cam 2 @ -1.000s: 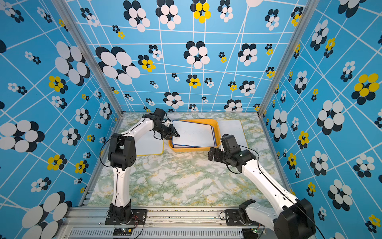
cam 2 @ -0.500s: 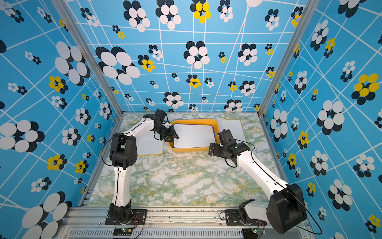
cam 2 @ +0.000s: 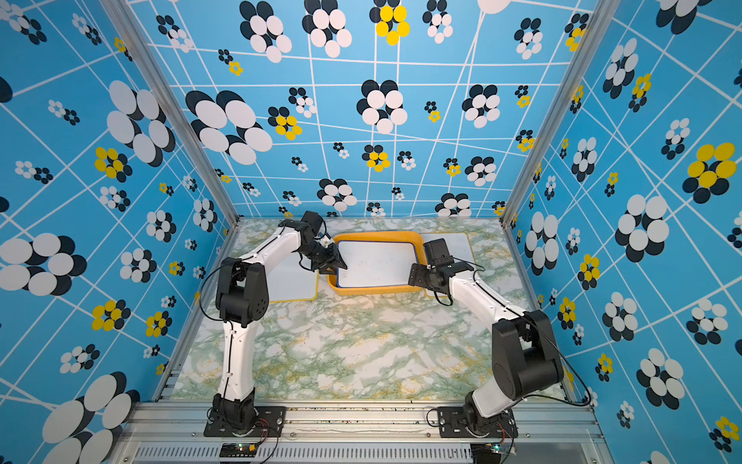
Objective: Put the whiteboard into the storage box
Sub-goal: Place the whiteboard in the storage box.
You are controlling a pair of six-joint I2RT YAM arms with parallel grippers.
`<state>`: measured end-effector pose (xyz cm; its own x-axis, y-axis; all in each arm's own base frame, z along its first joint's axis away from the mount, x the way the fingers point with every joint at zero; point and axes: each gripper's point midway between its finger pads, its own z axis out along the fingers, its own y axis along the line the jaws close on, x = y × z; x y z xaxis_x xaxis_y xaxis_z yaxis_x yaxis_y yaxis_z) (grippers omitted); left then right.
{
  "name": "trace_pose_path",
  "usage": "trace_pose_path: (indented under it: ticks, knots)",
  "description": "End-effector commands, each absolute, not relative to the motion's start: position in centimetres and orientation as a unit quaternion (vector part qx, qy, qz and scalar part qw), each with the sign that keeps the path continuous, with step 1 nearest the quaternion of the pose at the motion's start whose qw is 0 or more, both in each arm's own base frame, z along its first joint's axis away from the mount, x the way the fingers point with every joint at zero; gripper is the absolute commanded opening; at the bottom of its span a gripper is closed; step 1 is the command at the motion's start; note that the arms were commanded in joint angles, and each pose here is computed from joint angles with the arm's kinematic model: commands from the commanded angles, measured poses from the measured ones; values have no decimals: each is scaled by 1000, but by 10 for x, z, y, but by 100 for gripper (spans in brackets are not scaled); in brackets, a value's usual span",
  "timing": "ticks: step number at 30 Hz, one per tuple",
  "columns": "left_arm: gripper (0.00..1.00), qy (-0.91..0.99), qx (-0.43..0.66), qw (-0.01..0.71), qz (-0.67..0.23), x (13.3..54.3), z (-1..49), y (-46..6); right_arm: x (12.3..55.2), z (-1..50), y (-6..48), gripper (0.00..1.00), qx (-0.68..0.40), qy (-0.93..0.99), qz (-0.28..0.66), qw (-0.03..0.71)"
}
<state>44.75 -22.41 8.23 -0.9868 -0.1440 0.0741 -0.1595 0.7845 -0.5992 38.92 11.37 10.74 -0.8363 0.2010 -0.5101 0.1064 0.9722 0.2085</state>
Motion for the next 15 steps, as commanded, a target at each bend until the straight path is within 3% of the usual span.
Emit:
trace_pose_path:
  ticks: [1,15]
  knots:
    - [42,-950,86,21,301,452,73,-215,412,118,127,89,64,944,113,304]
    - [42,-959,88,21,268,452,70,-203,415,93,152,89,64,946,174,265]
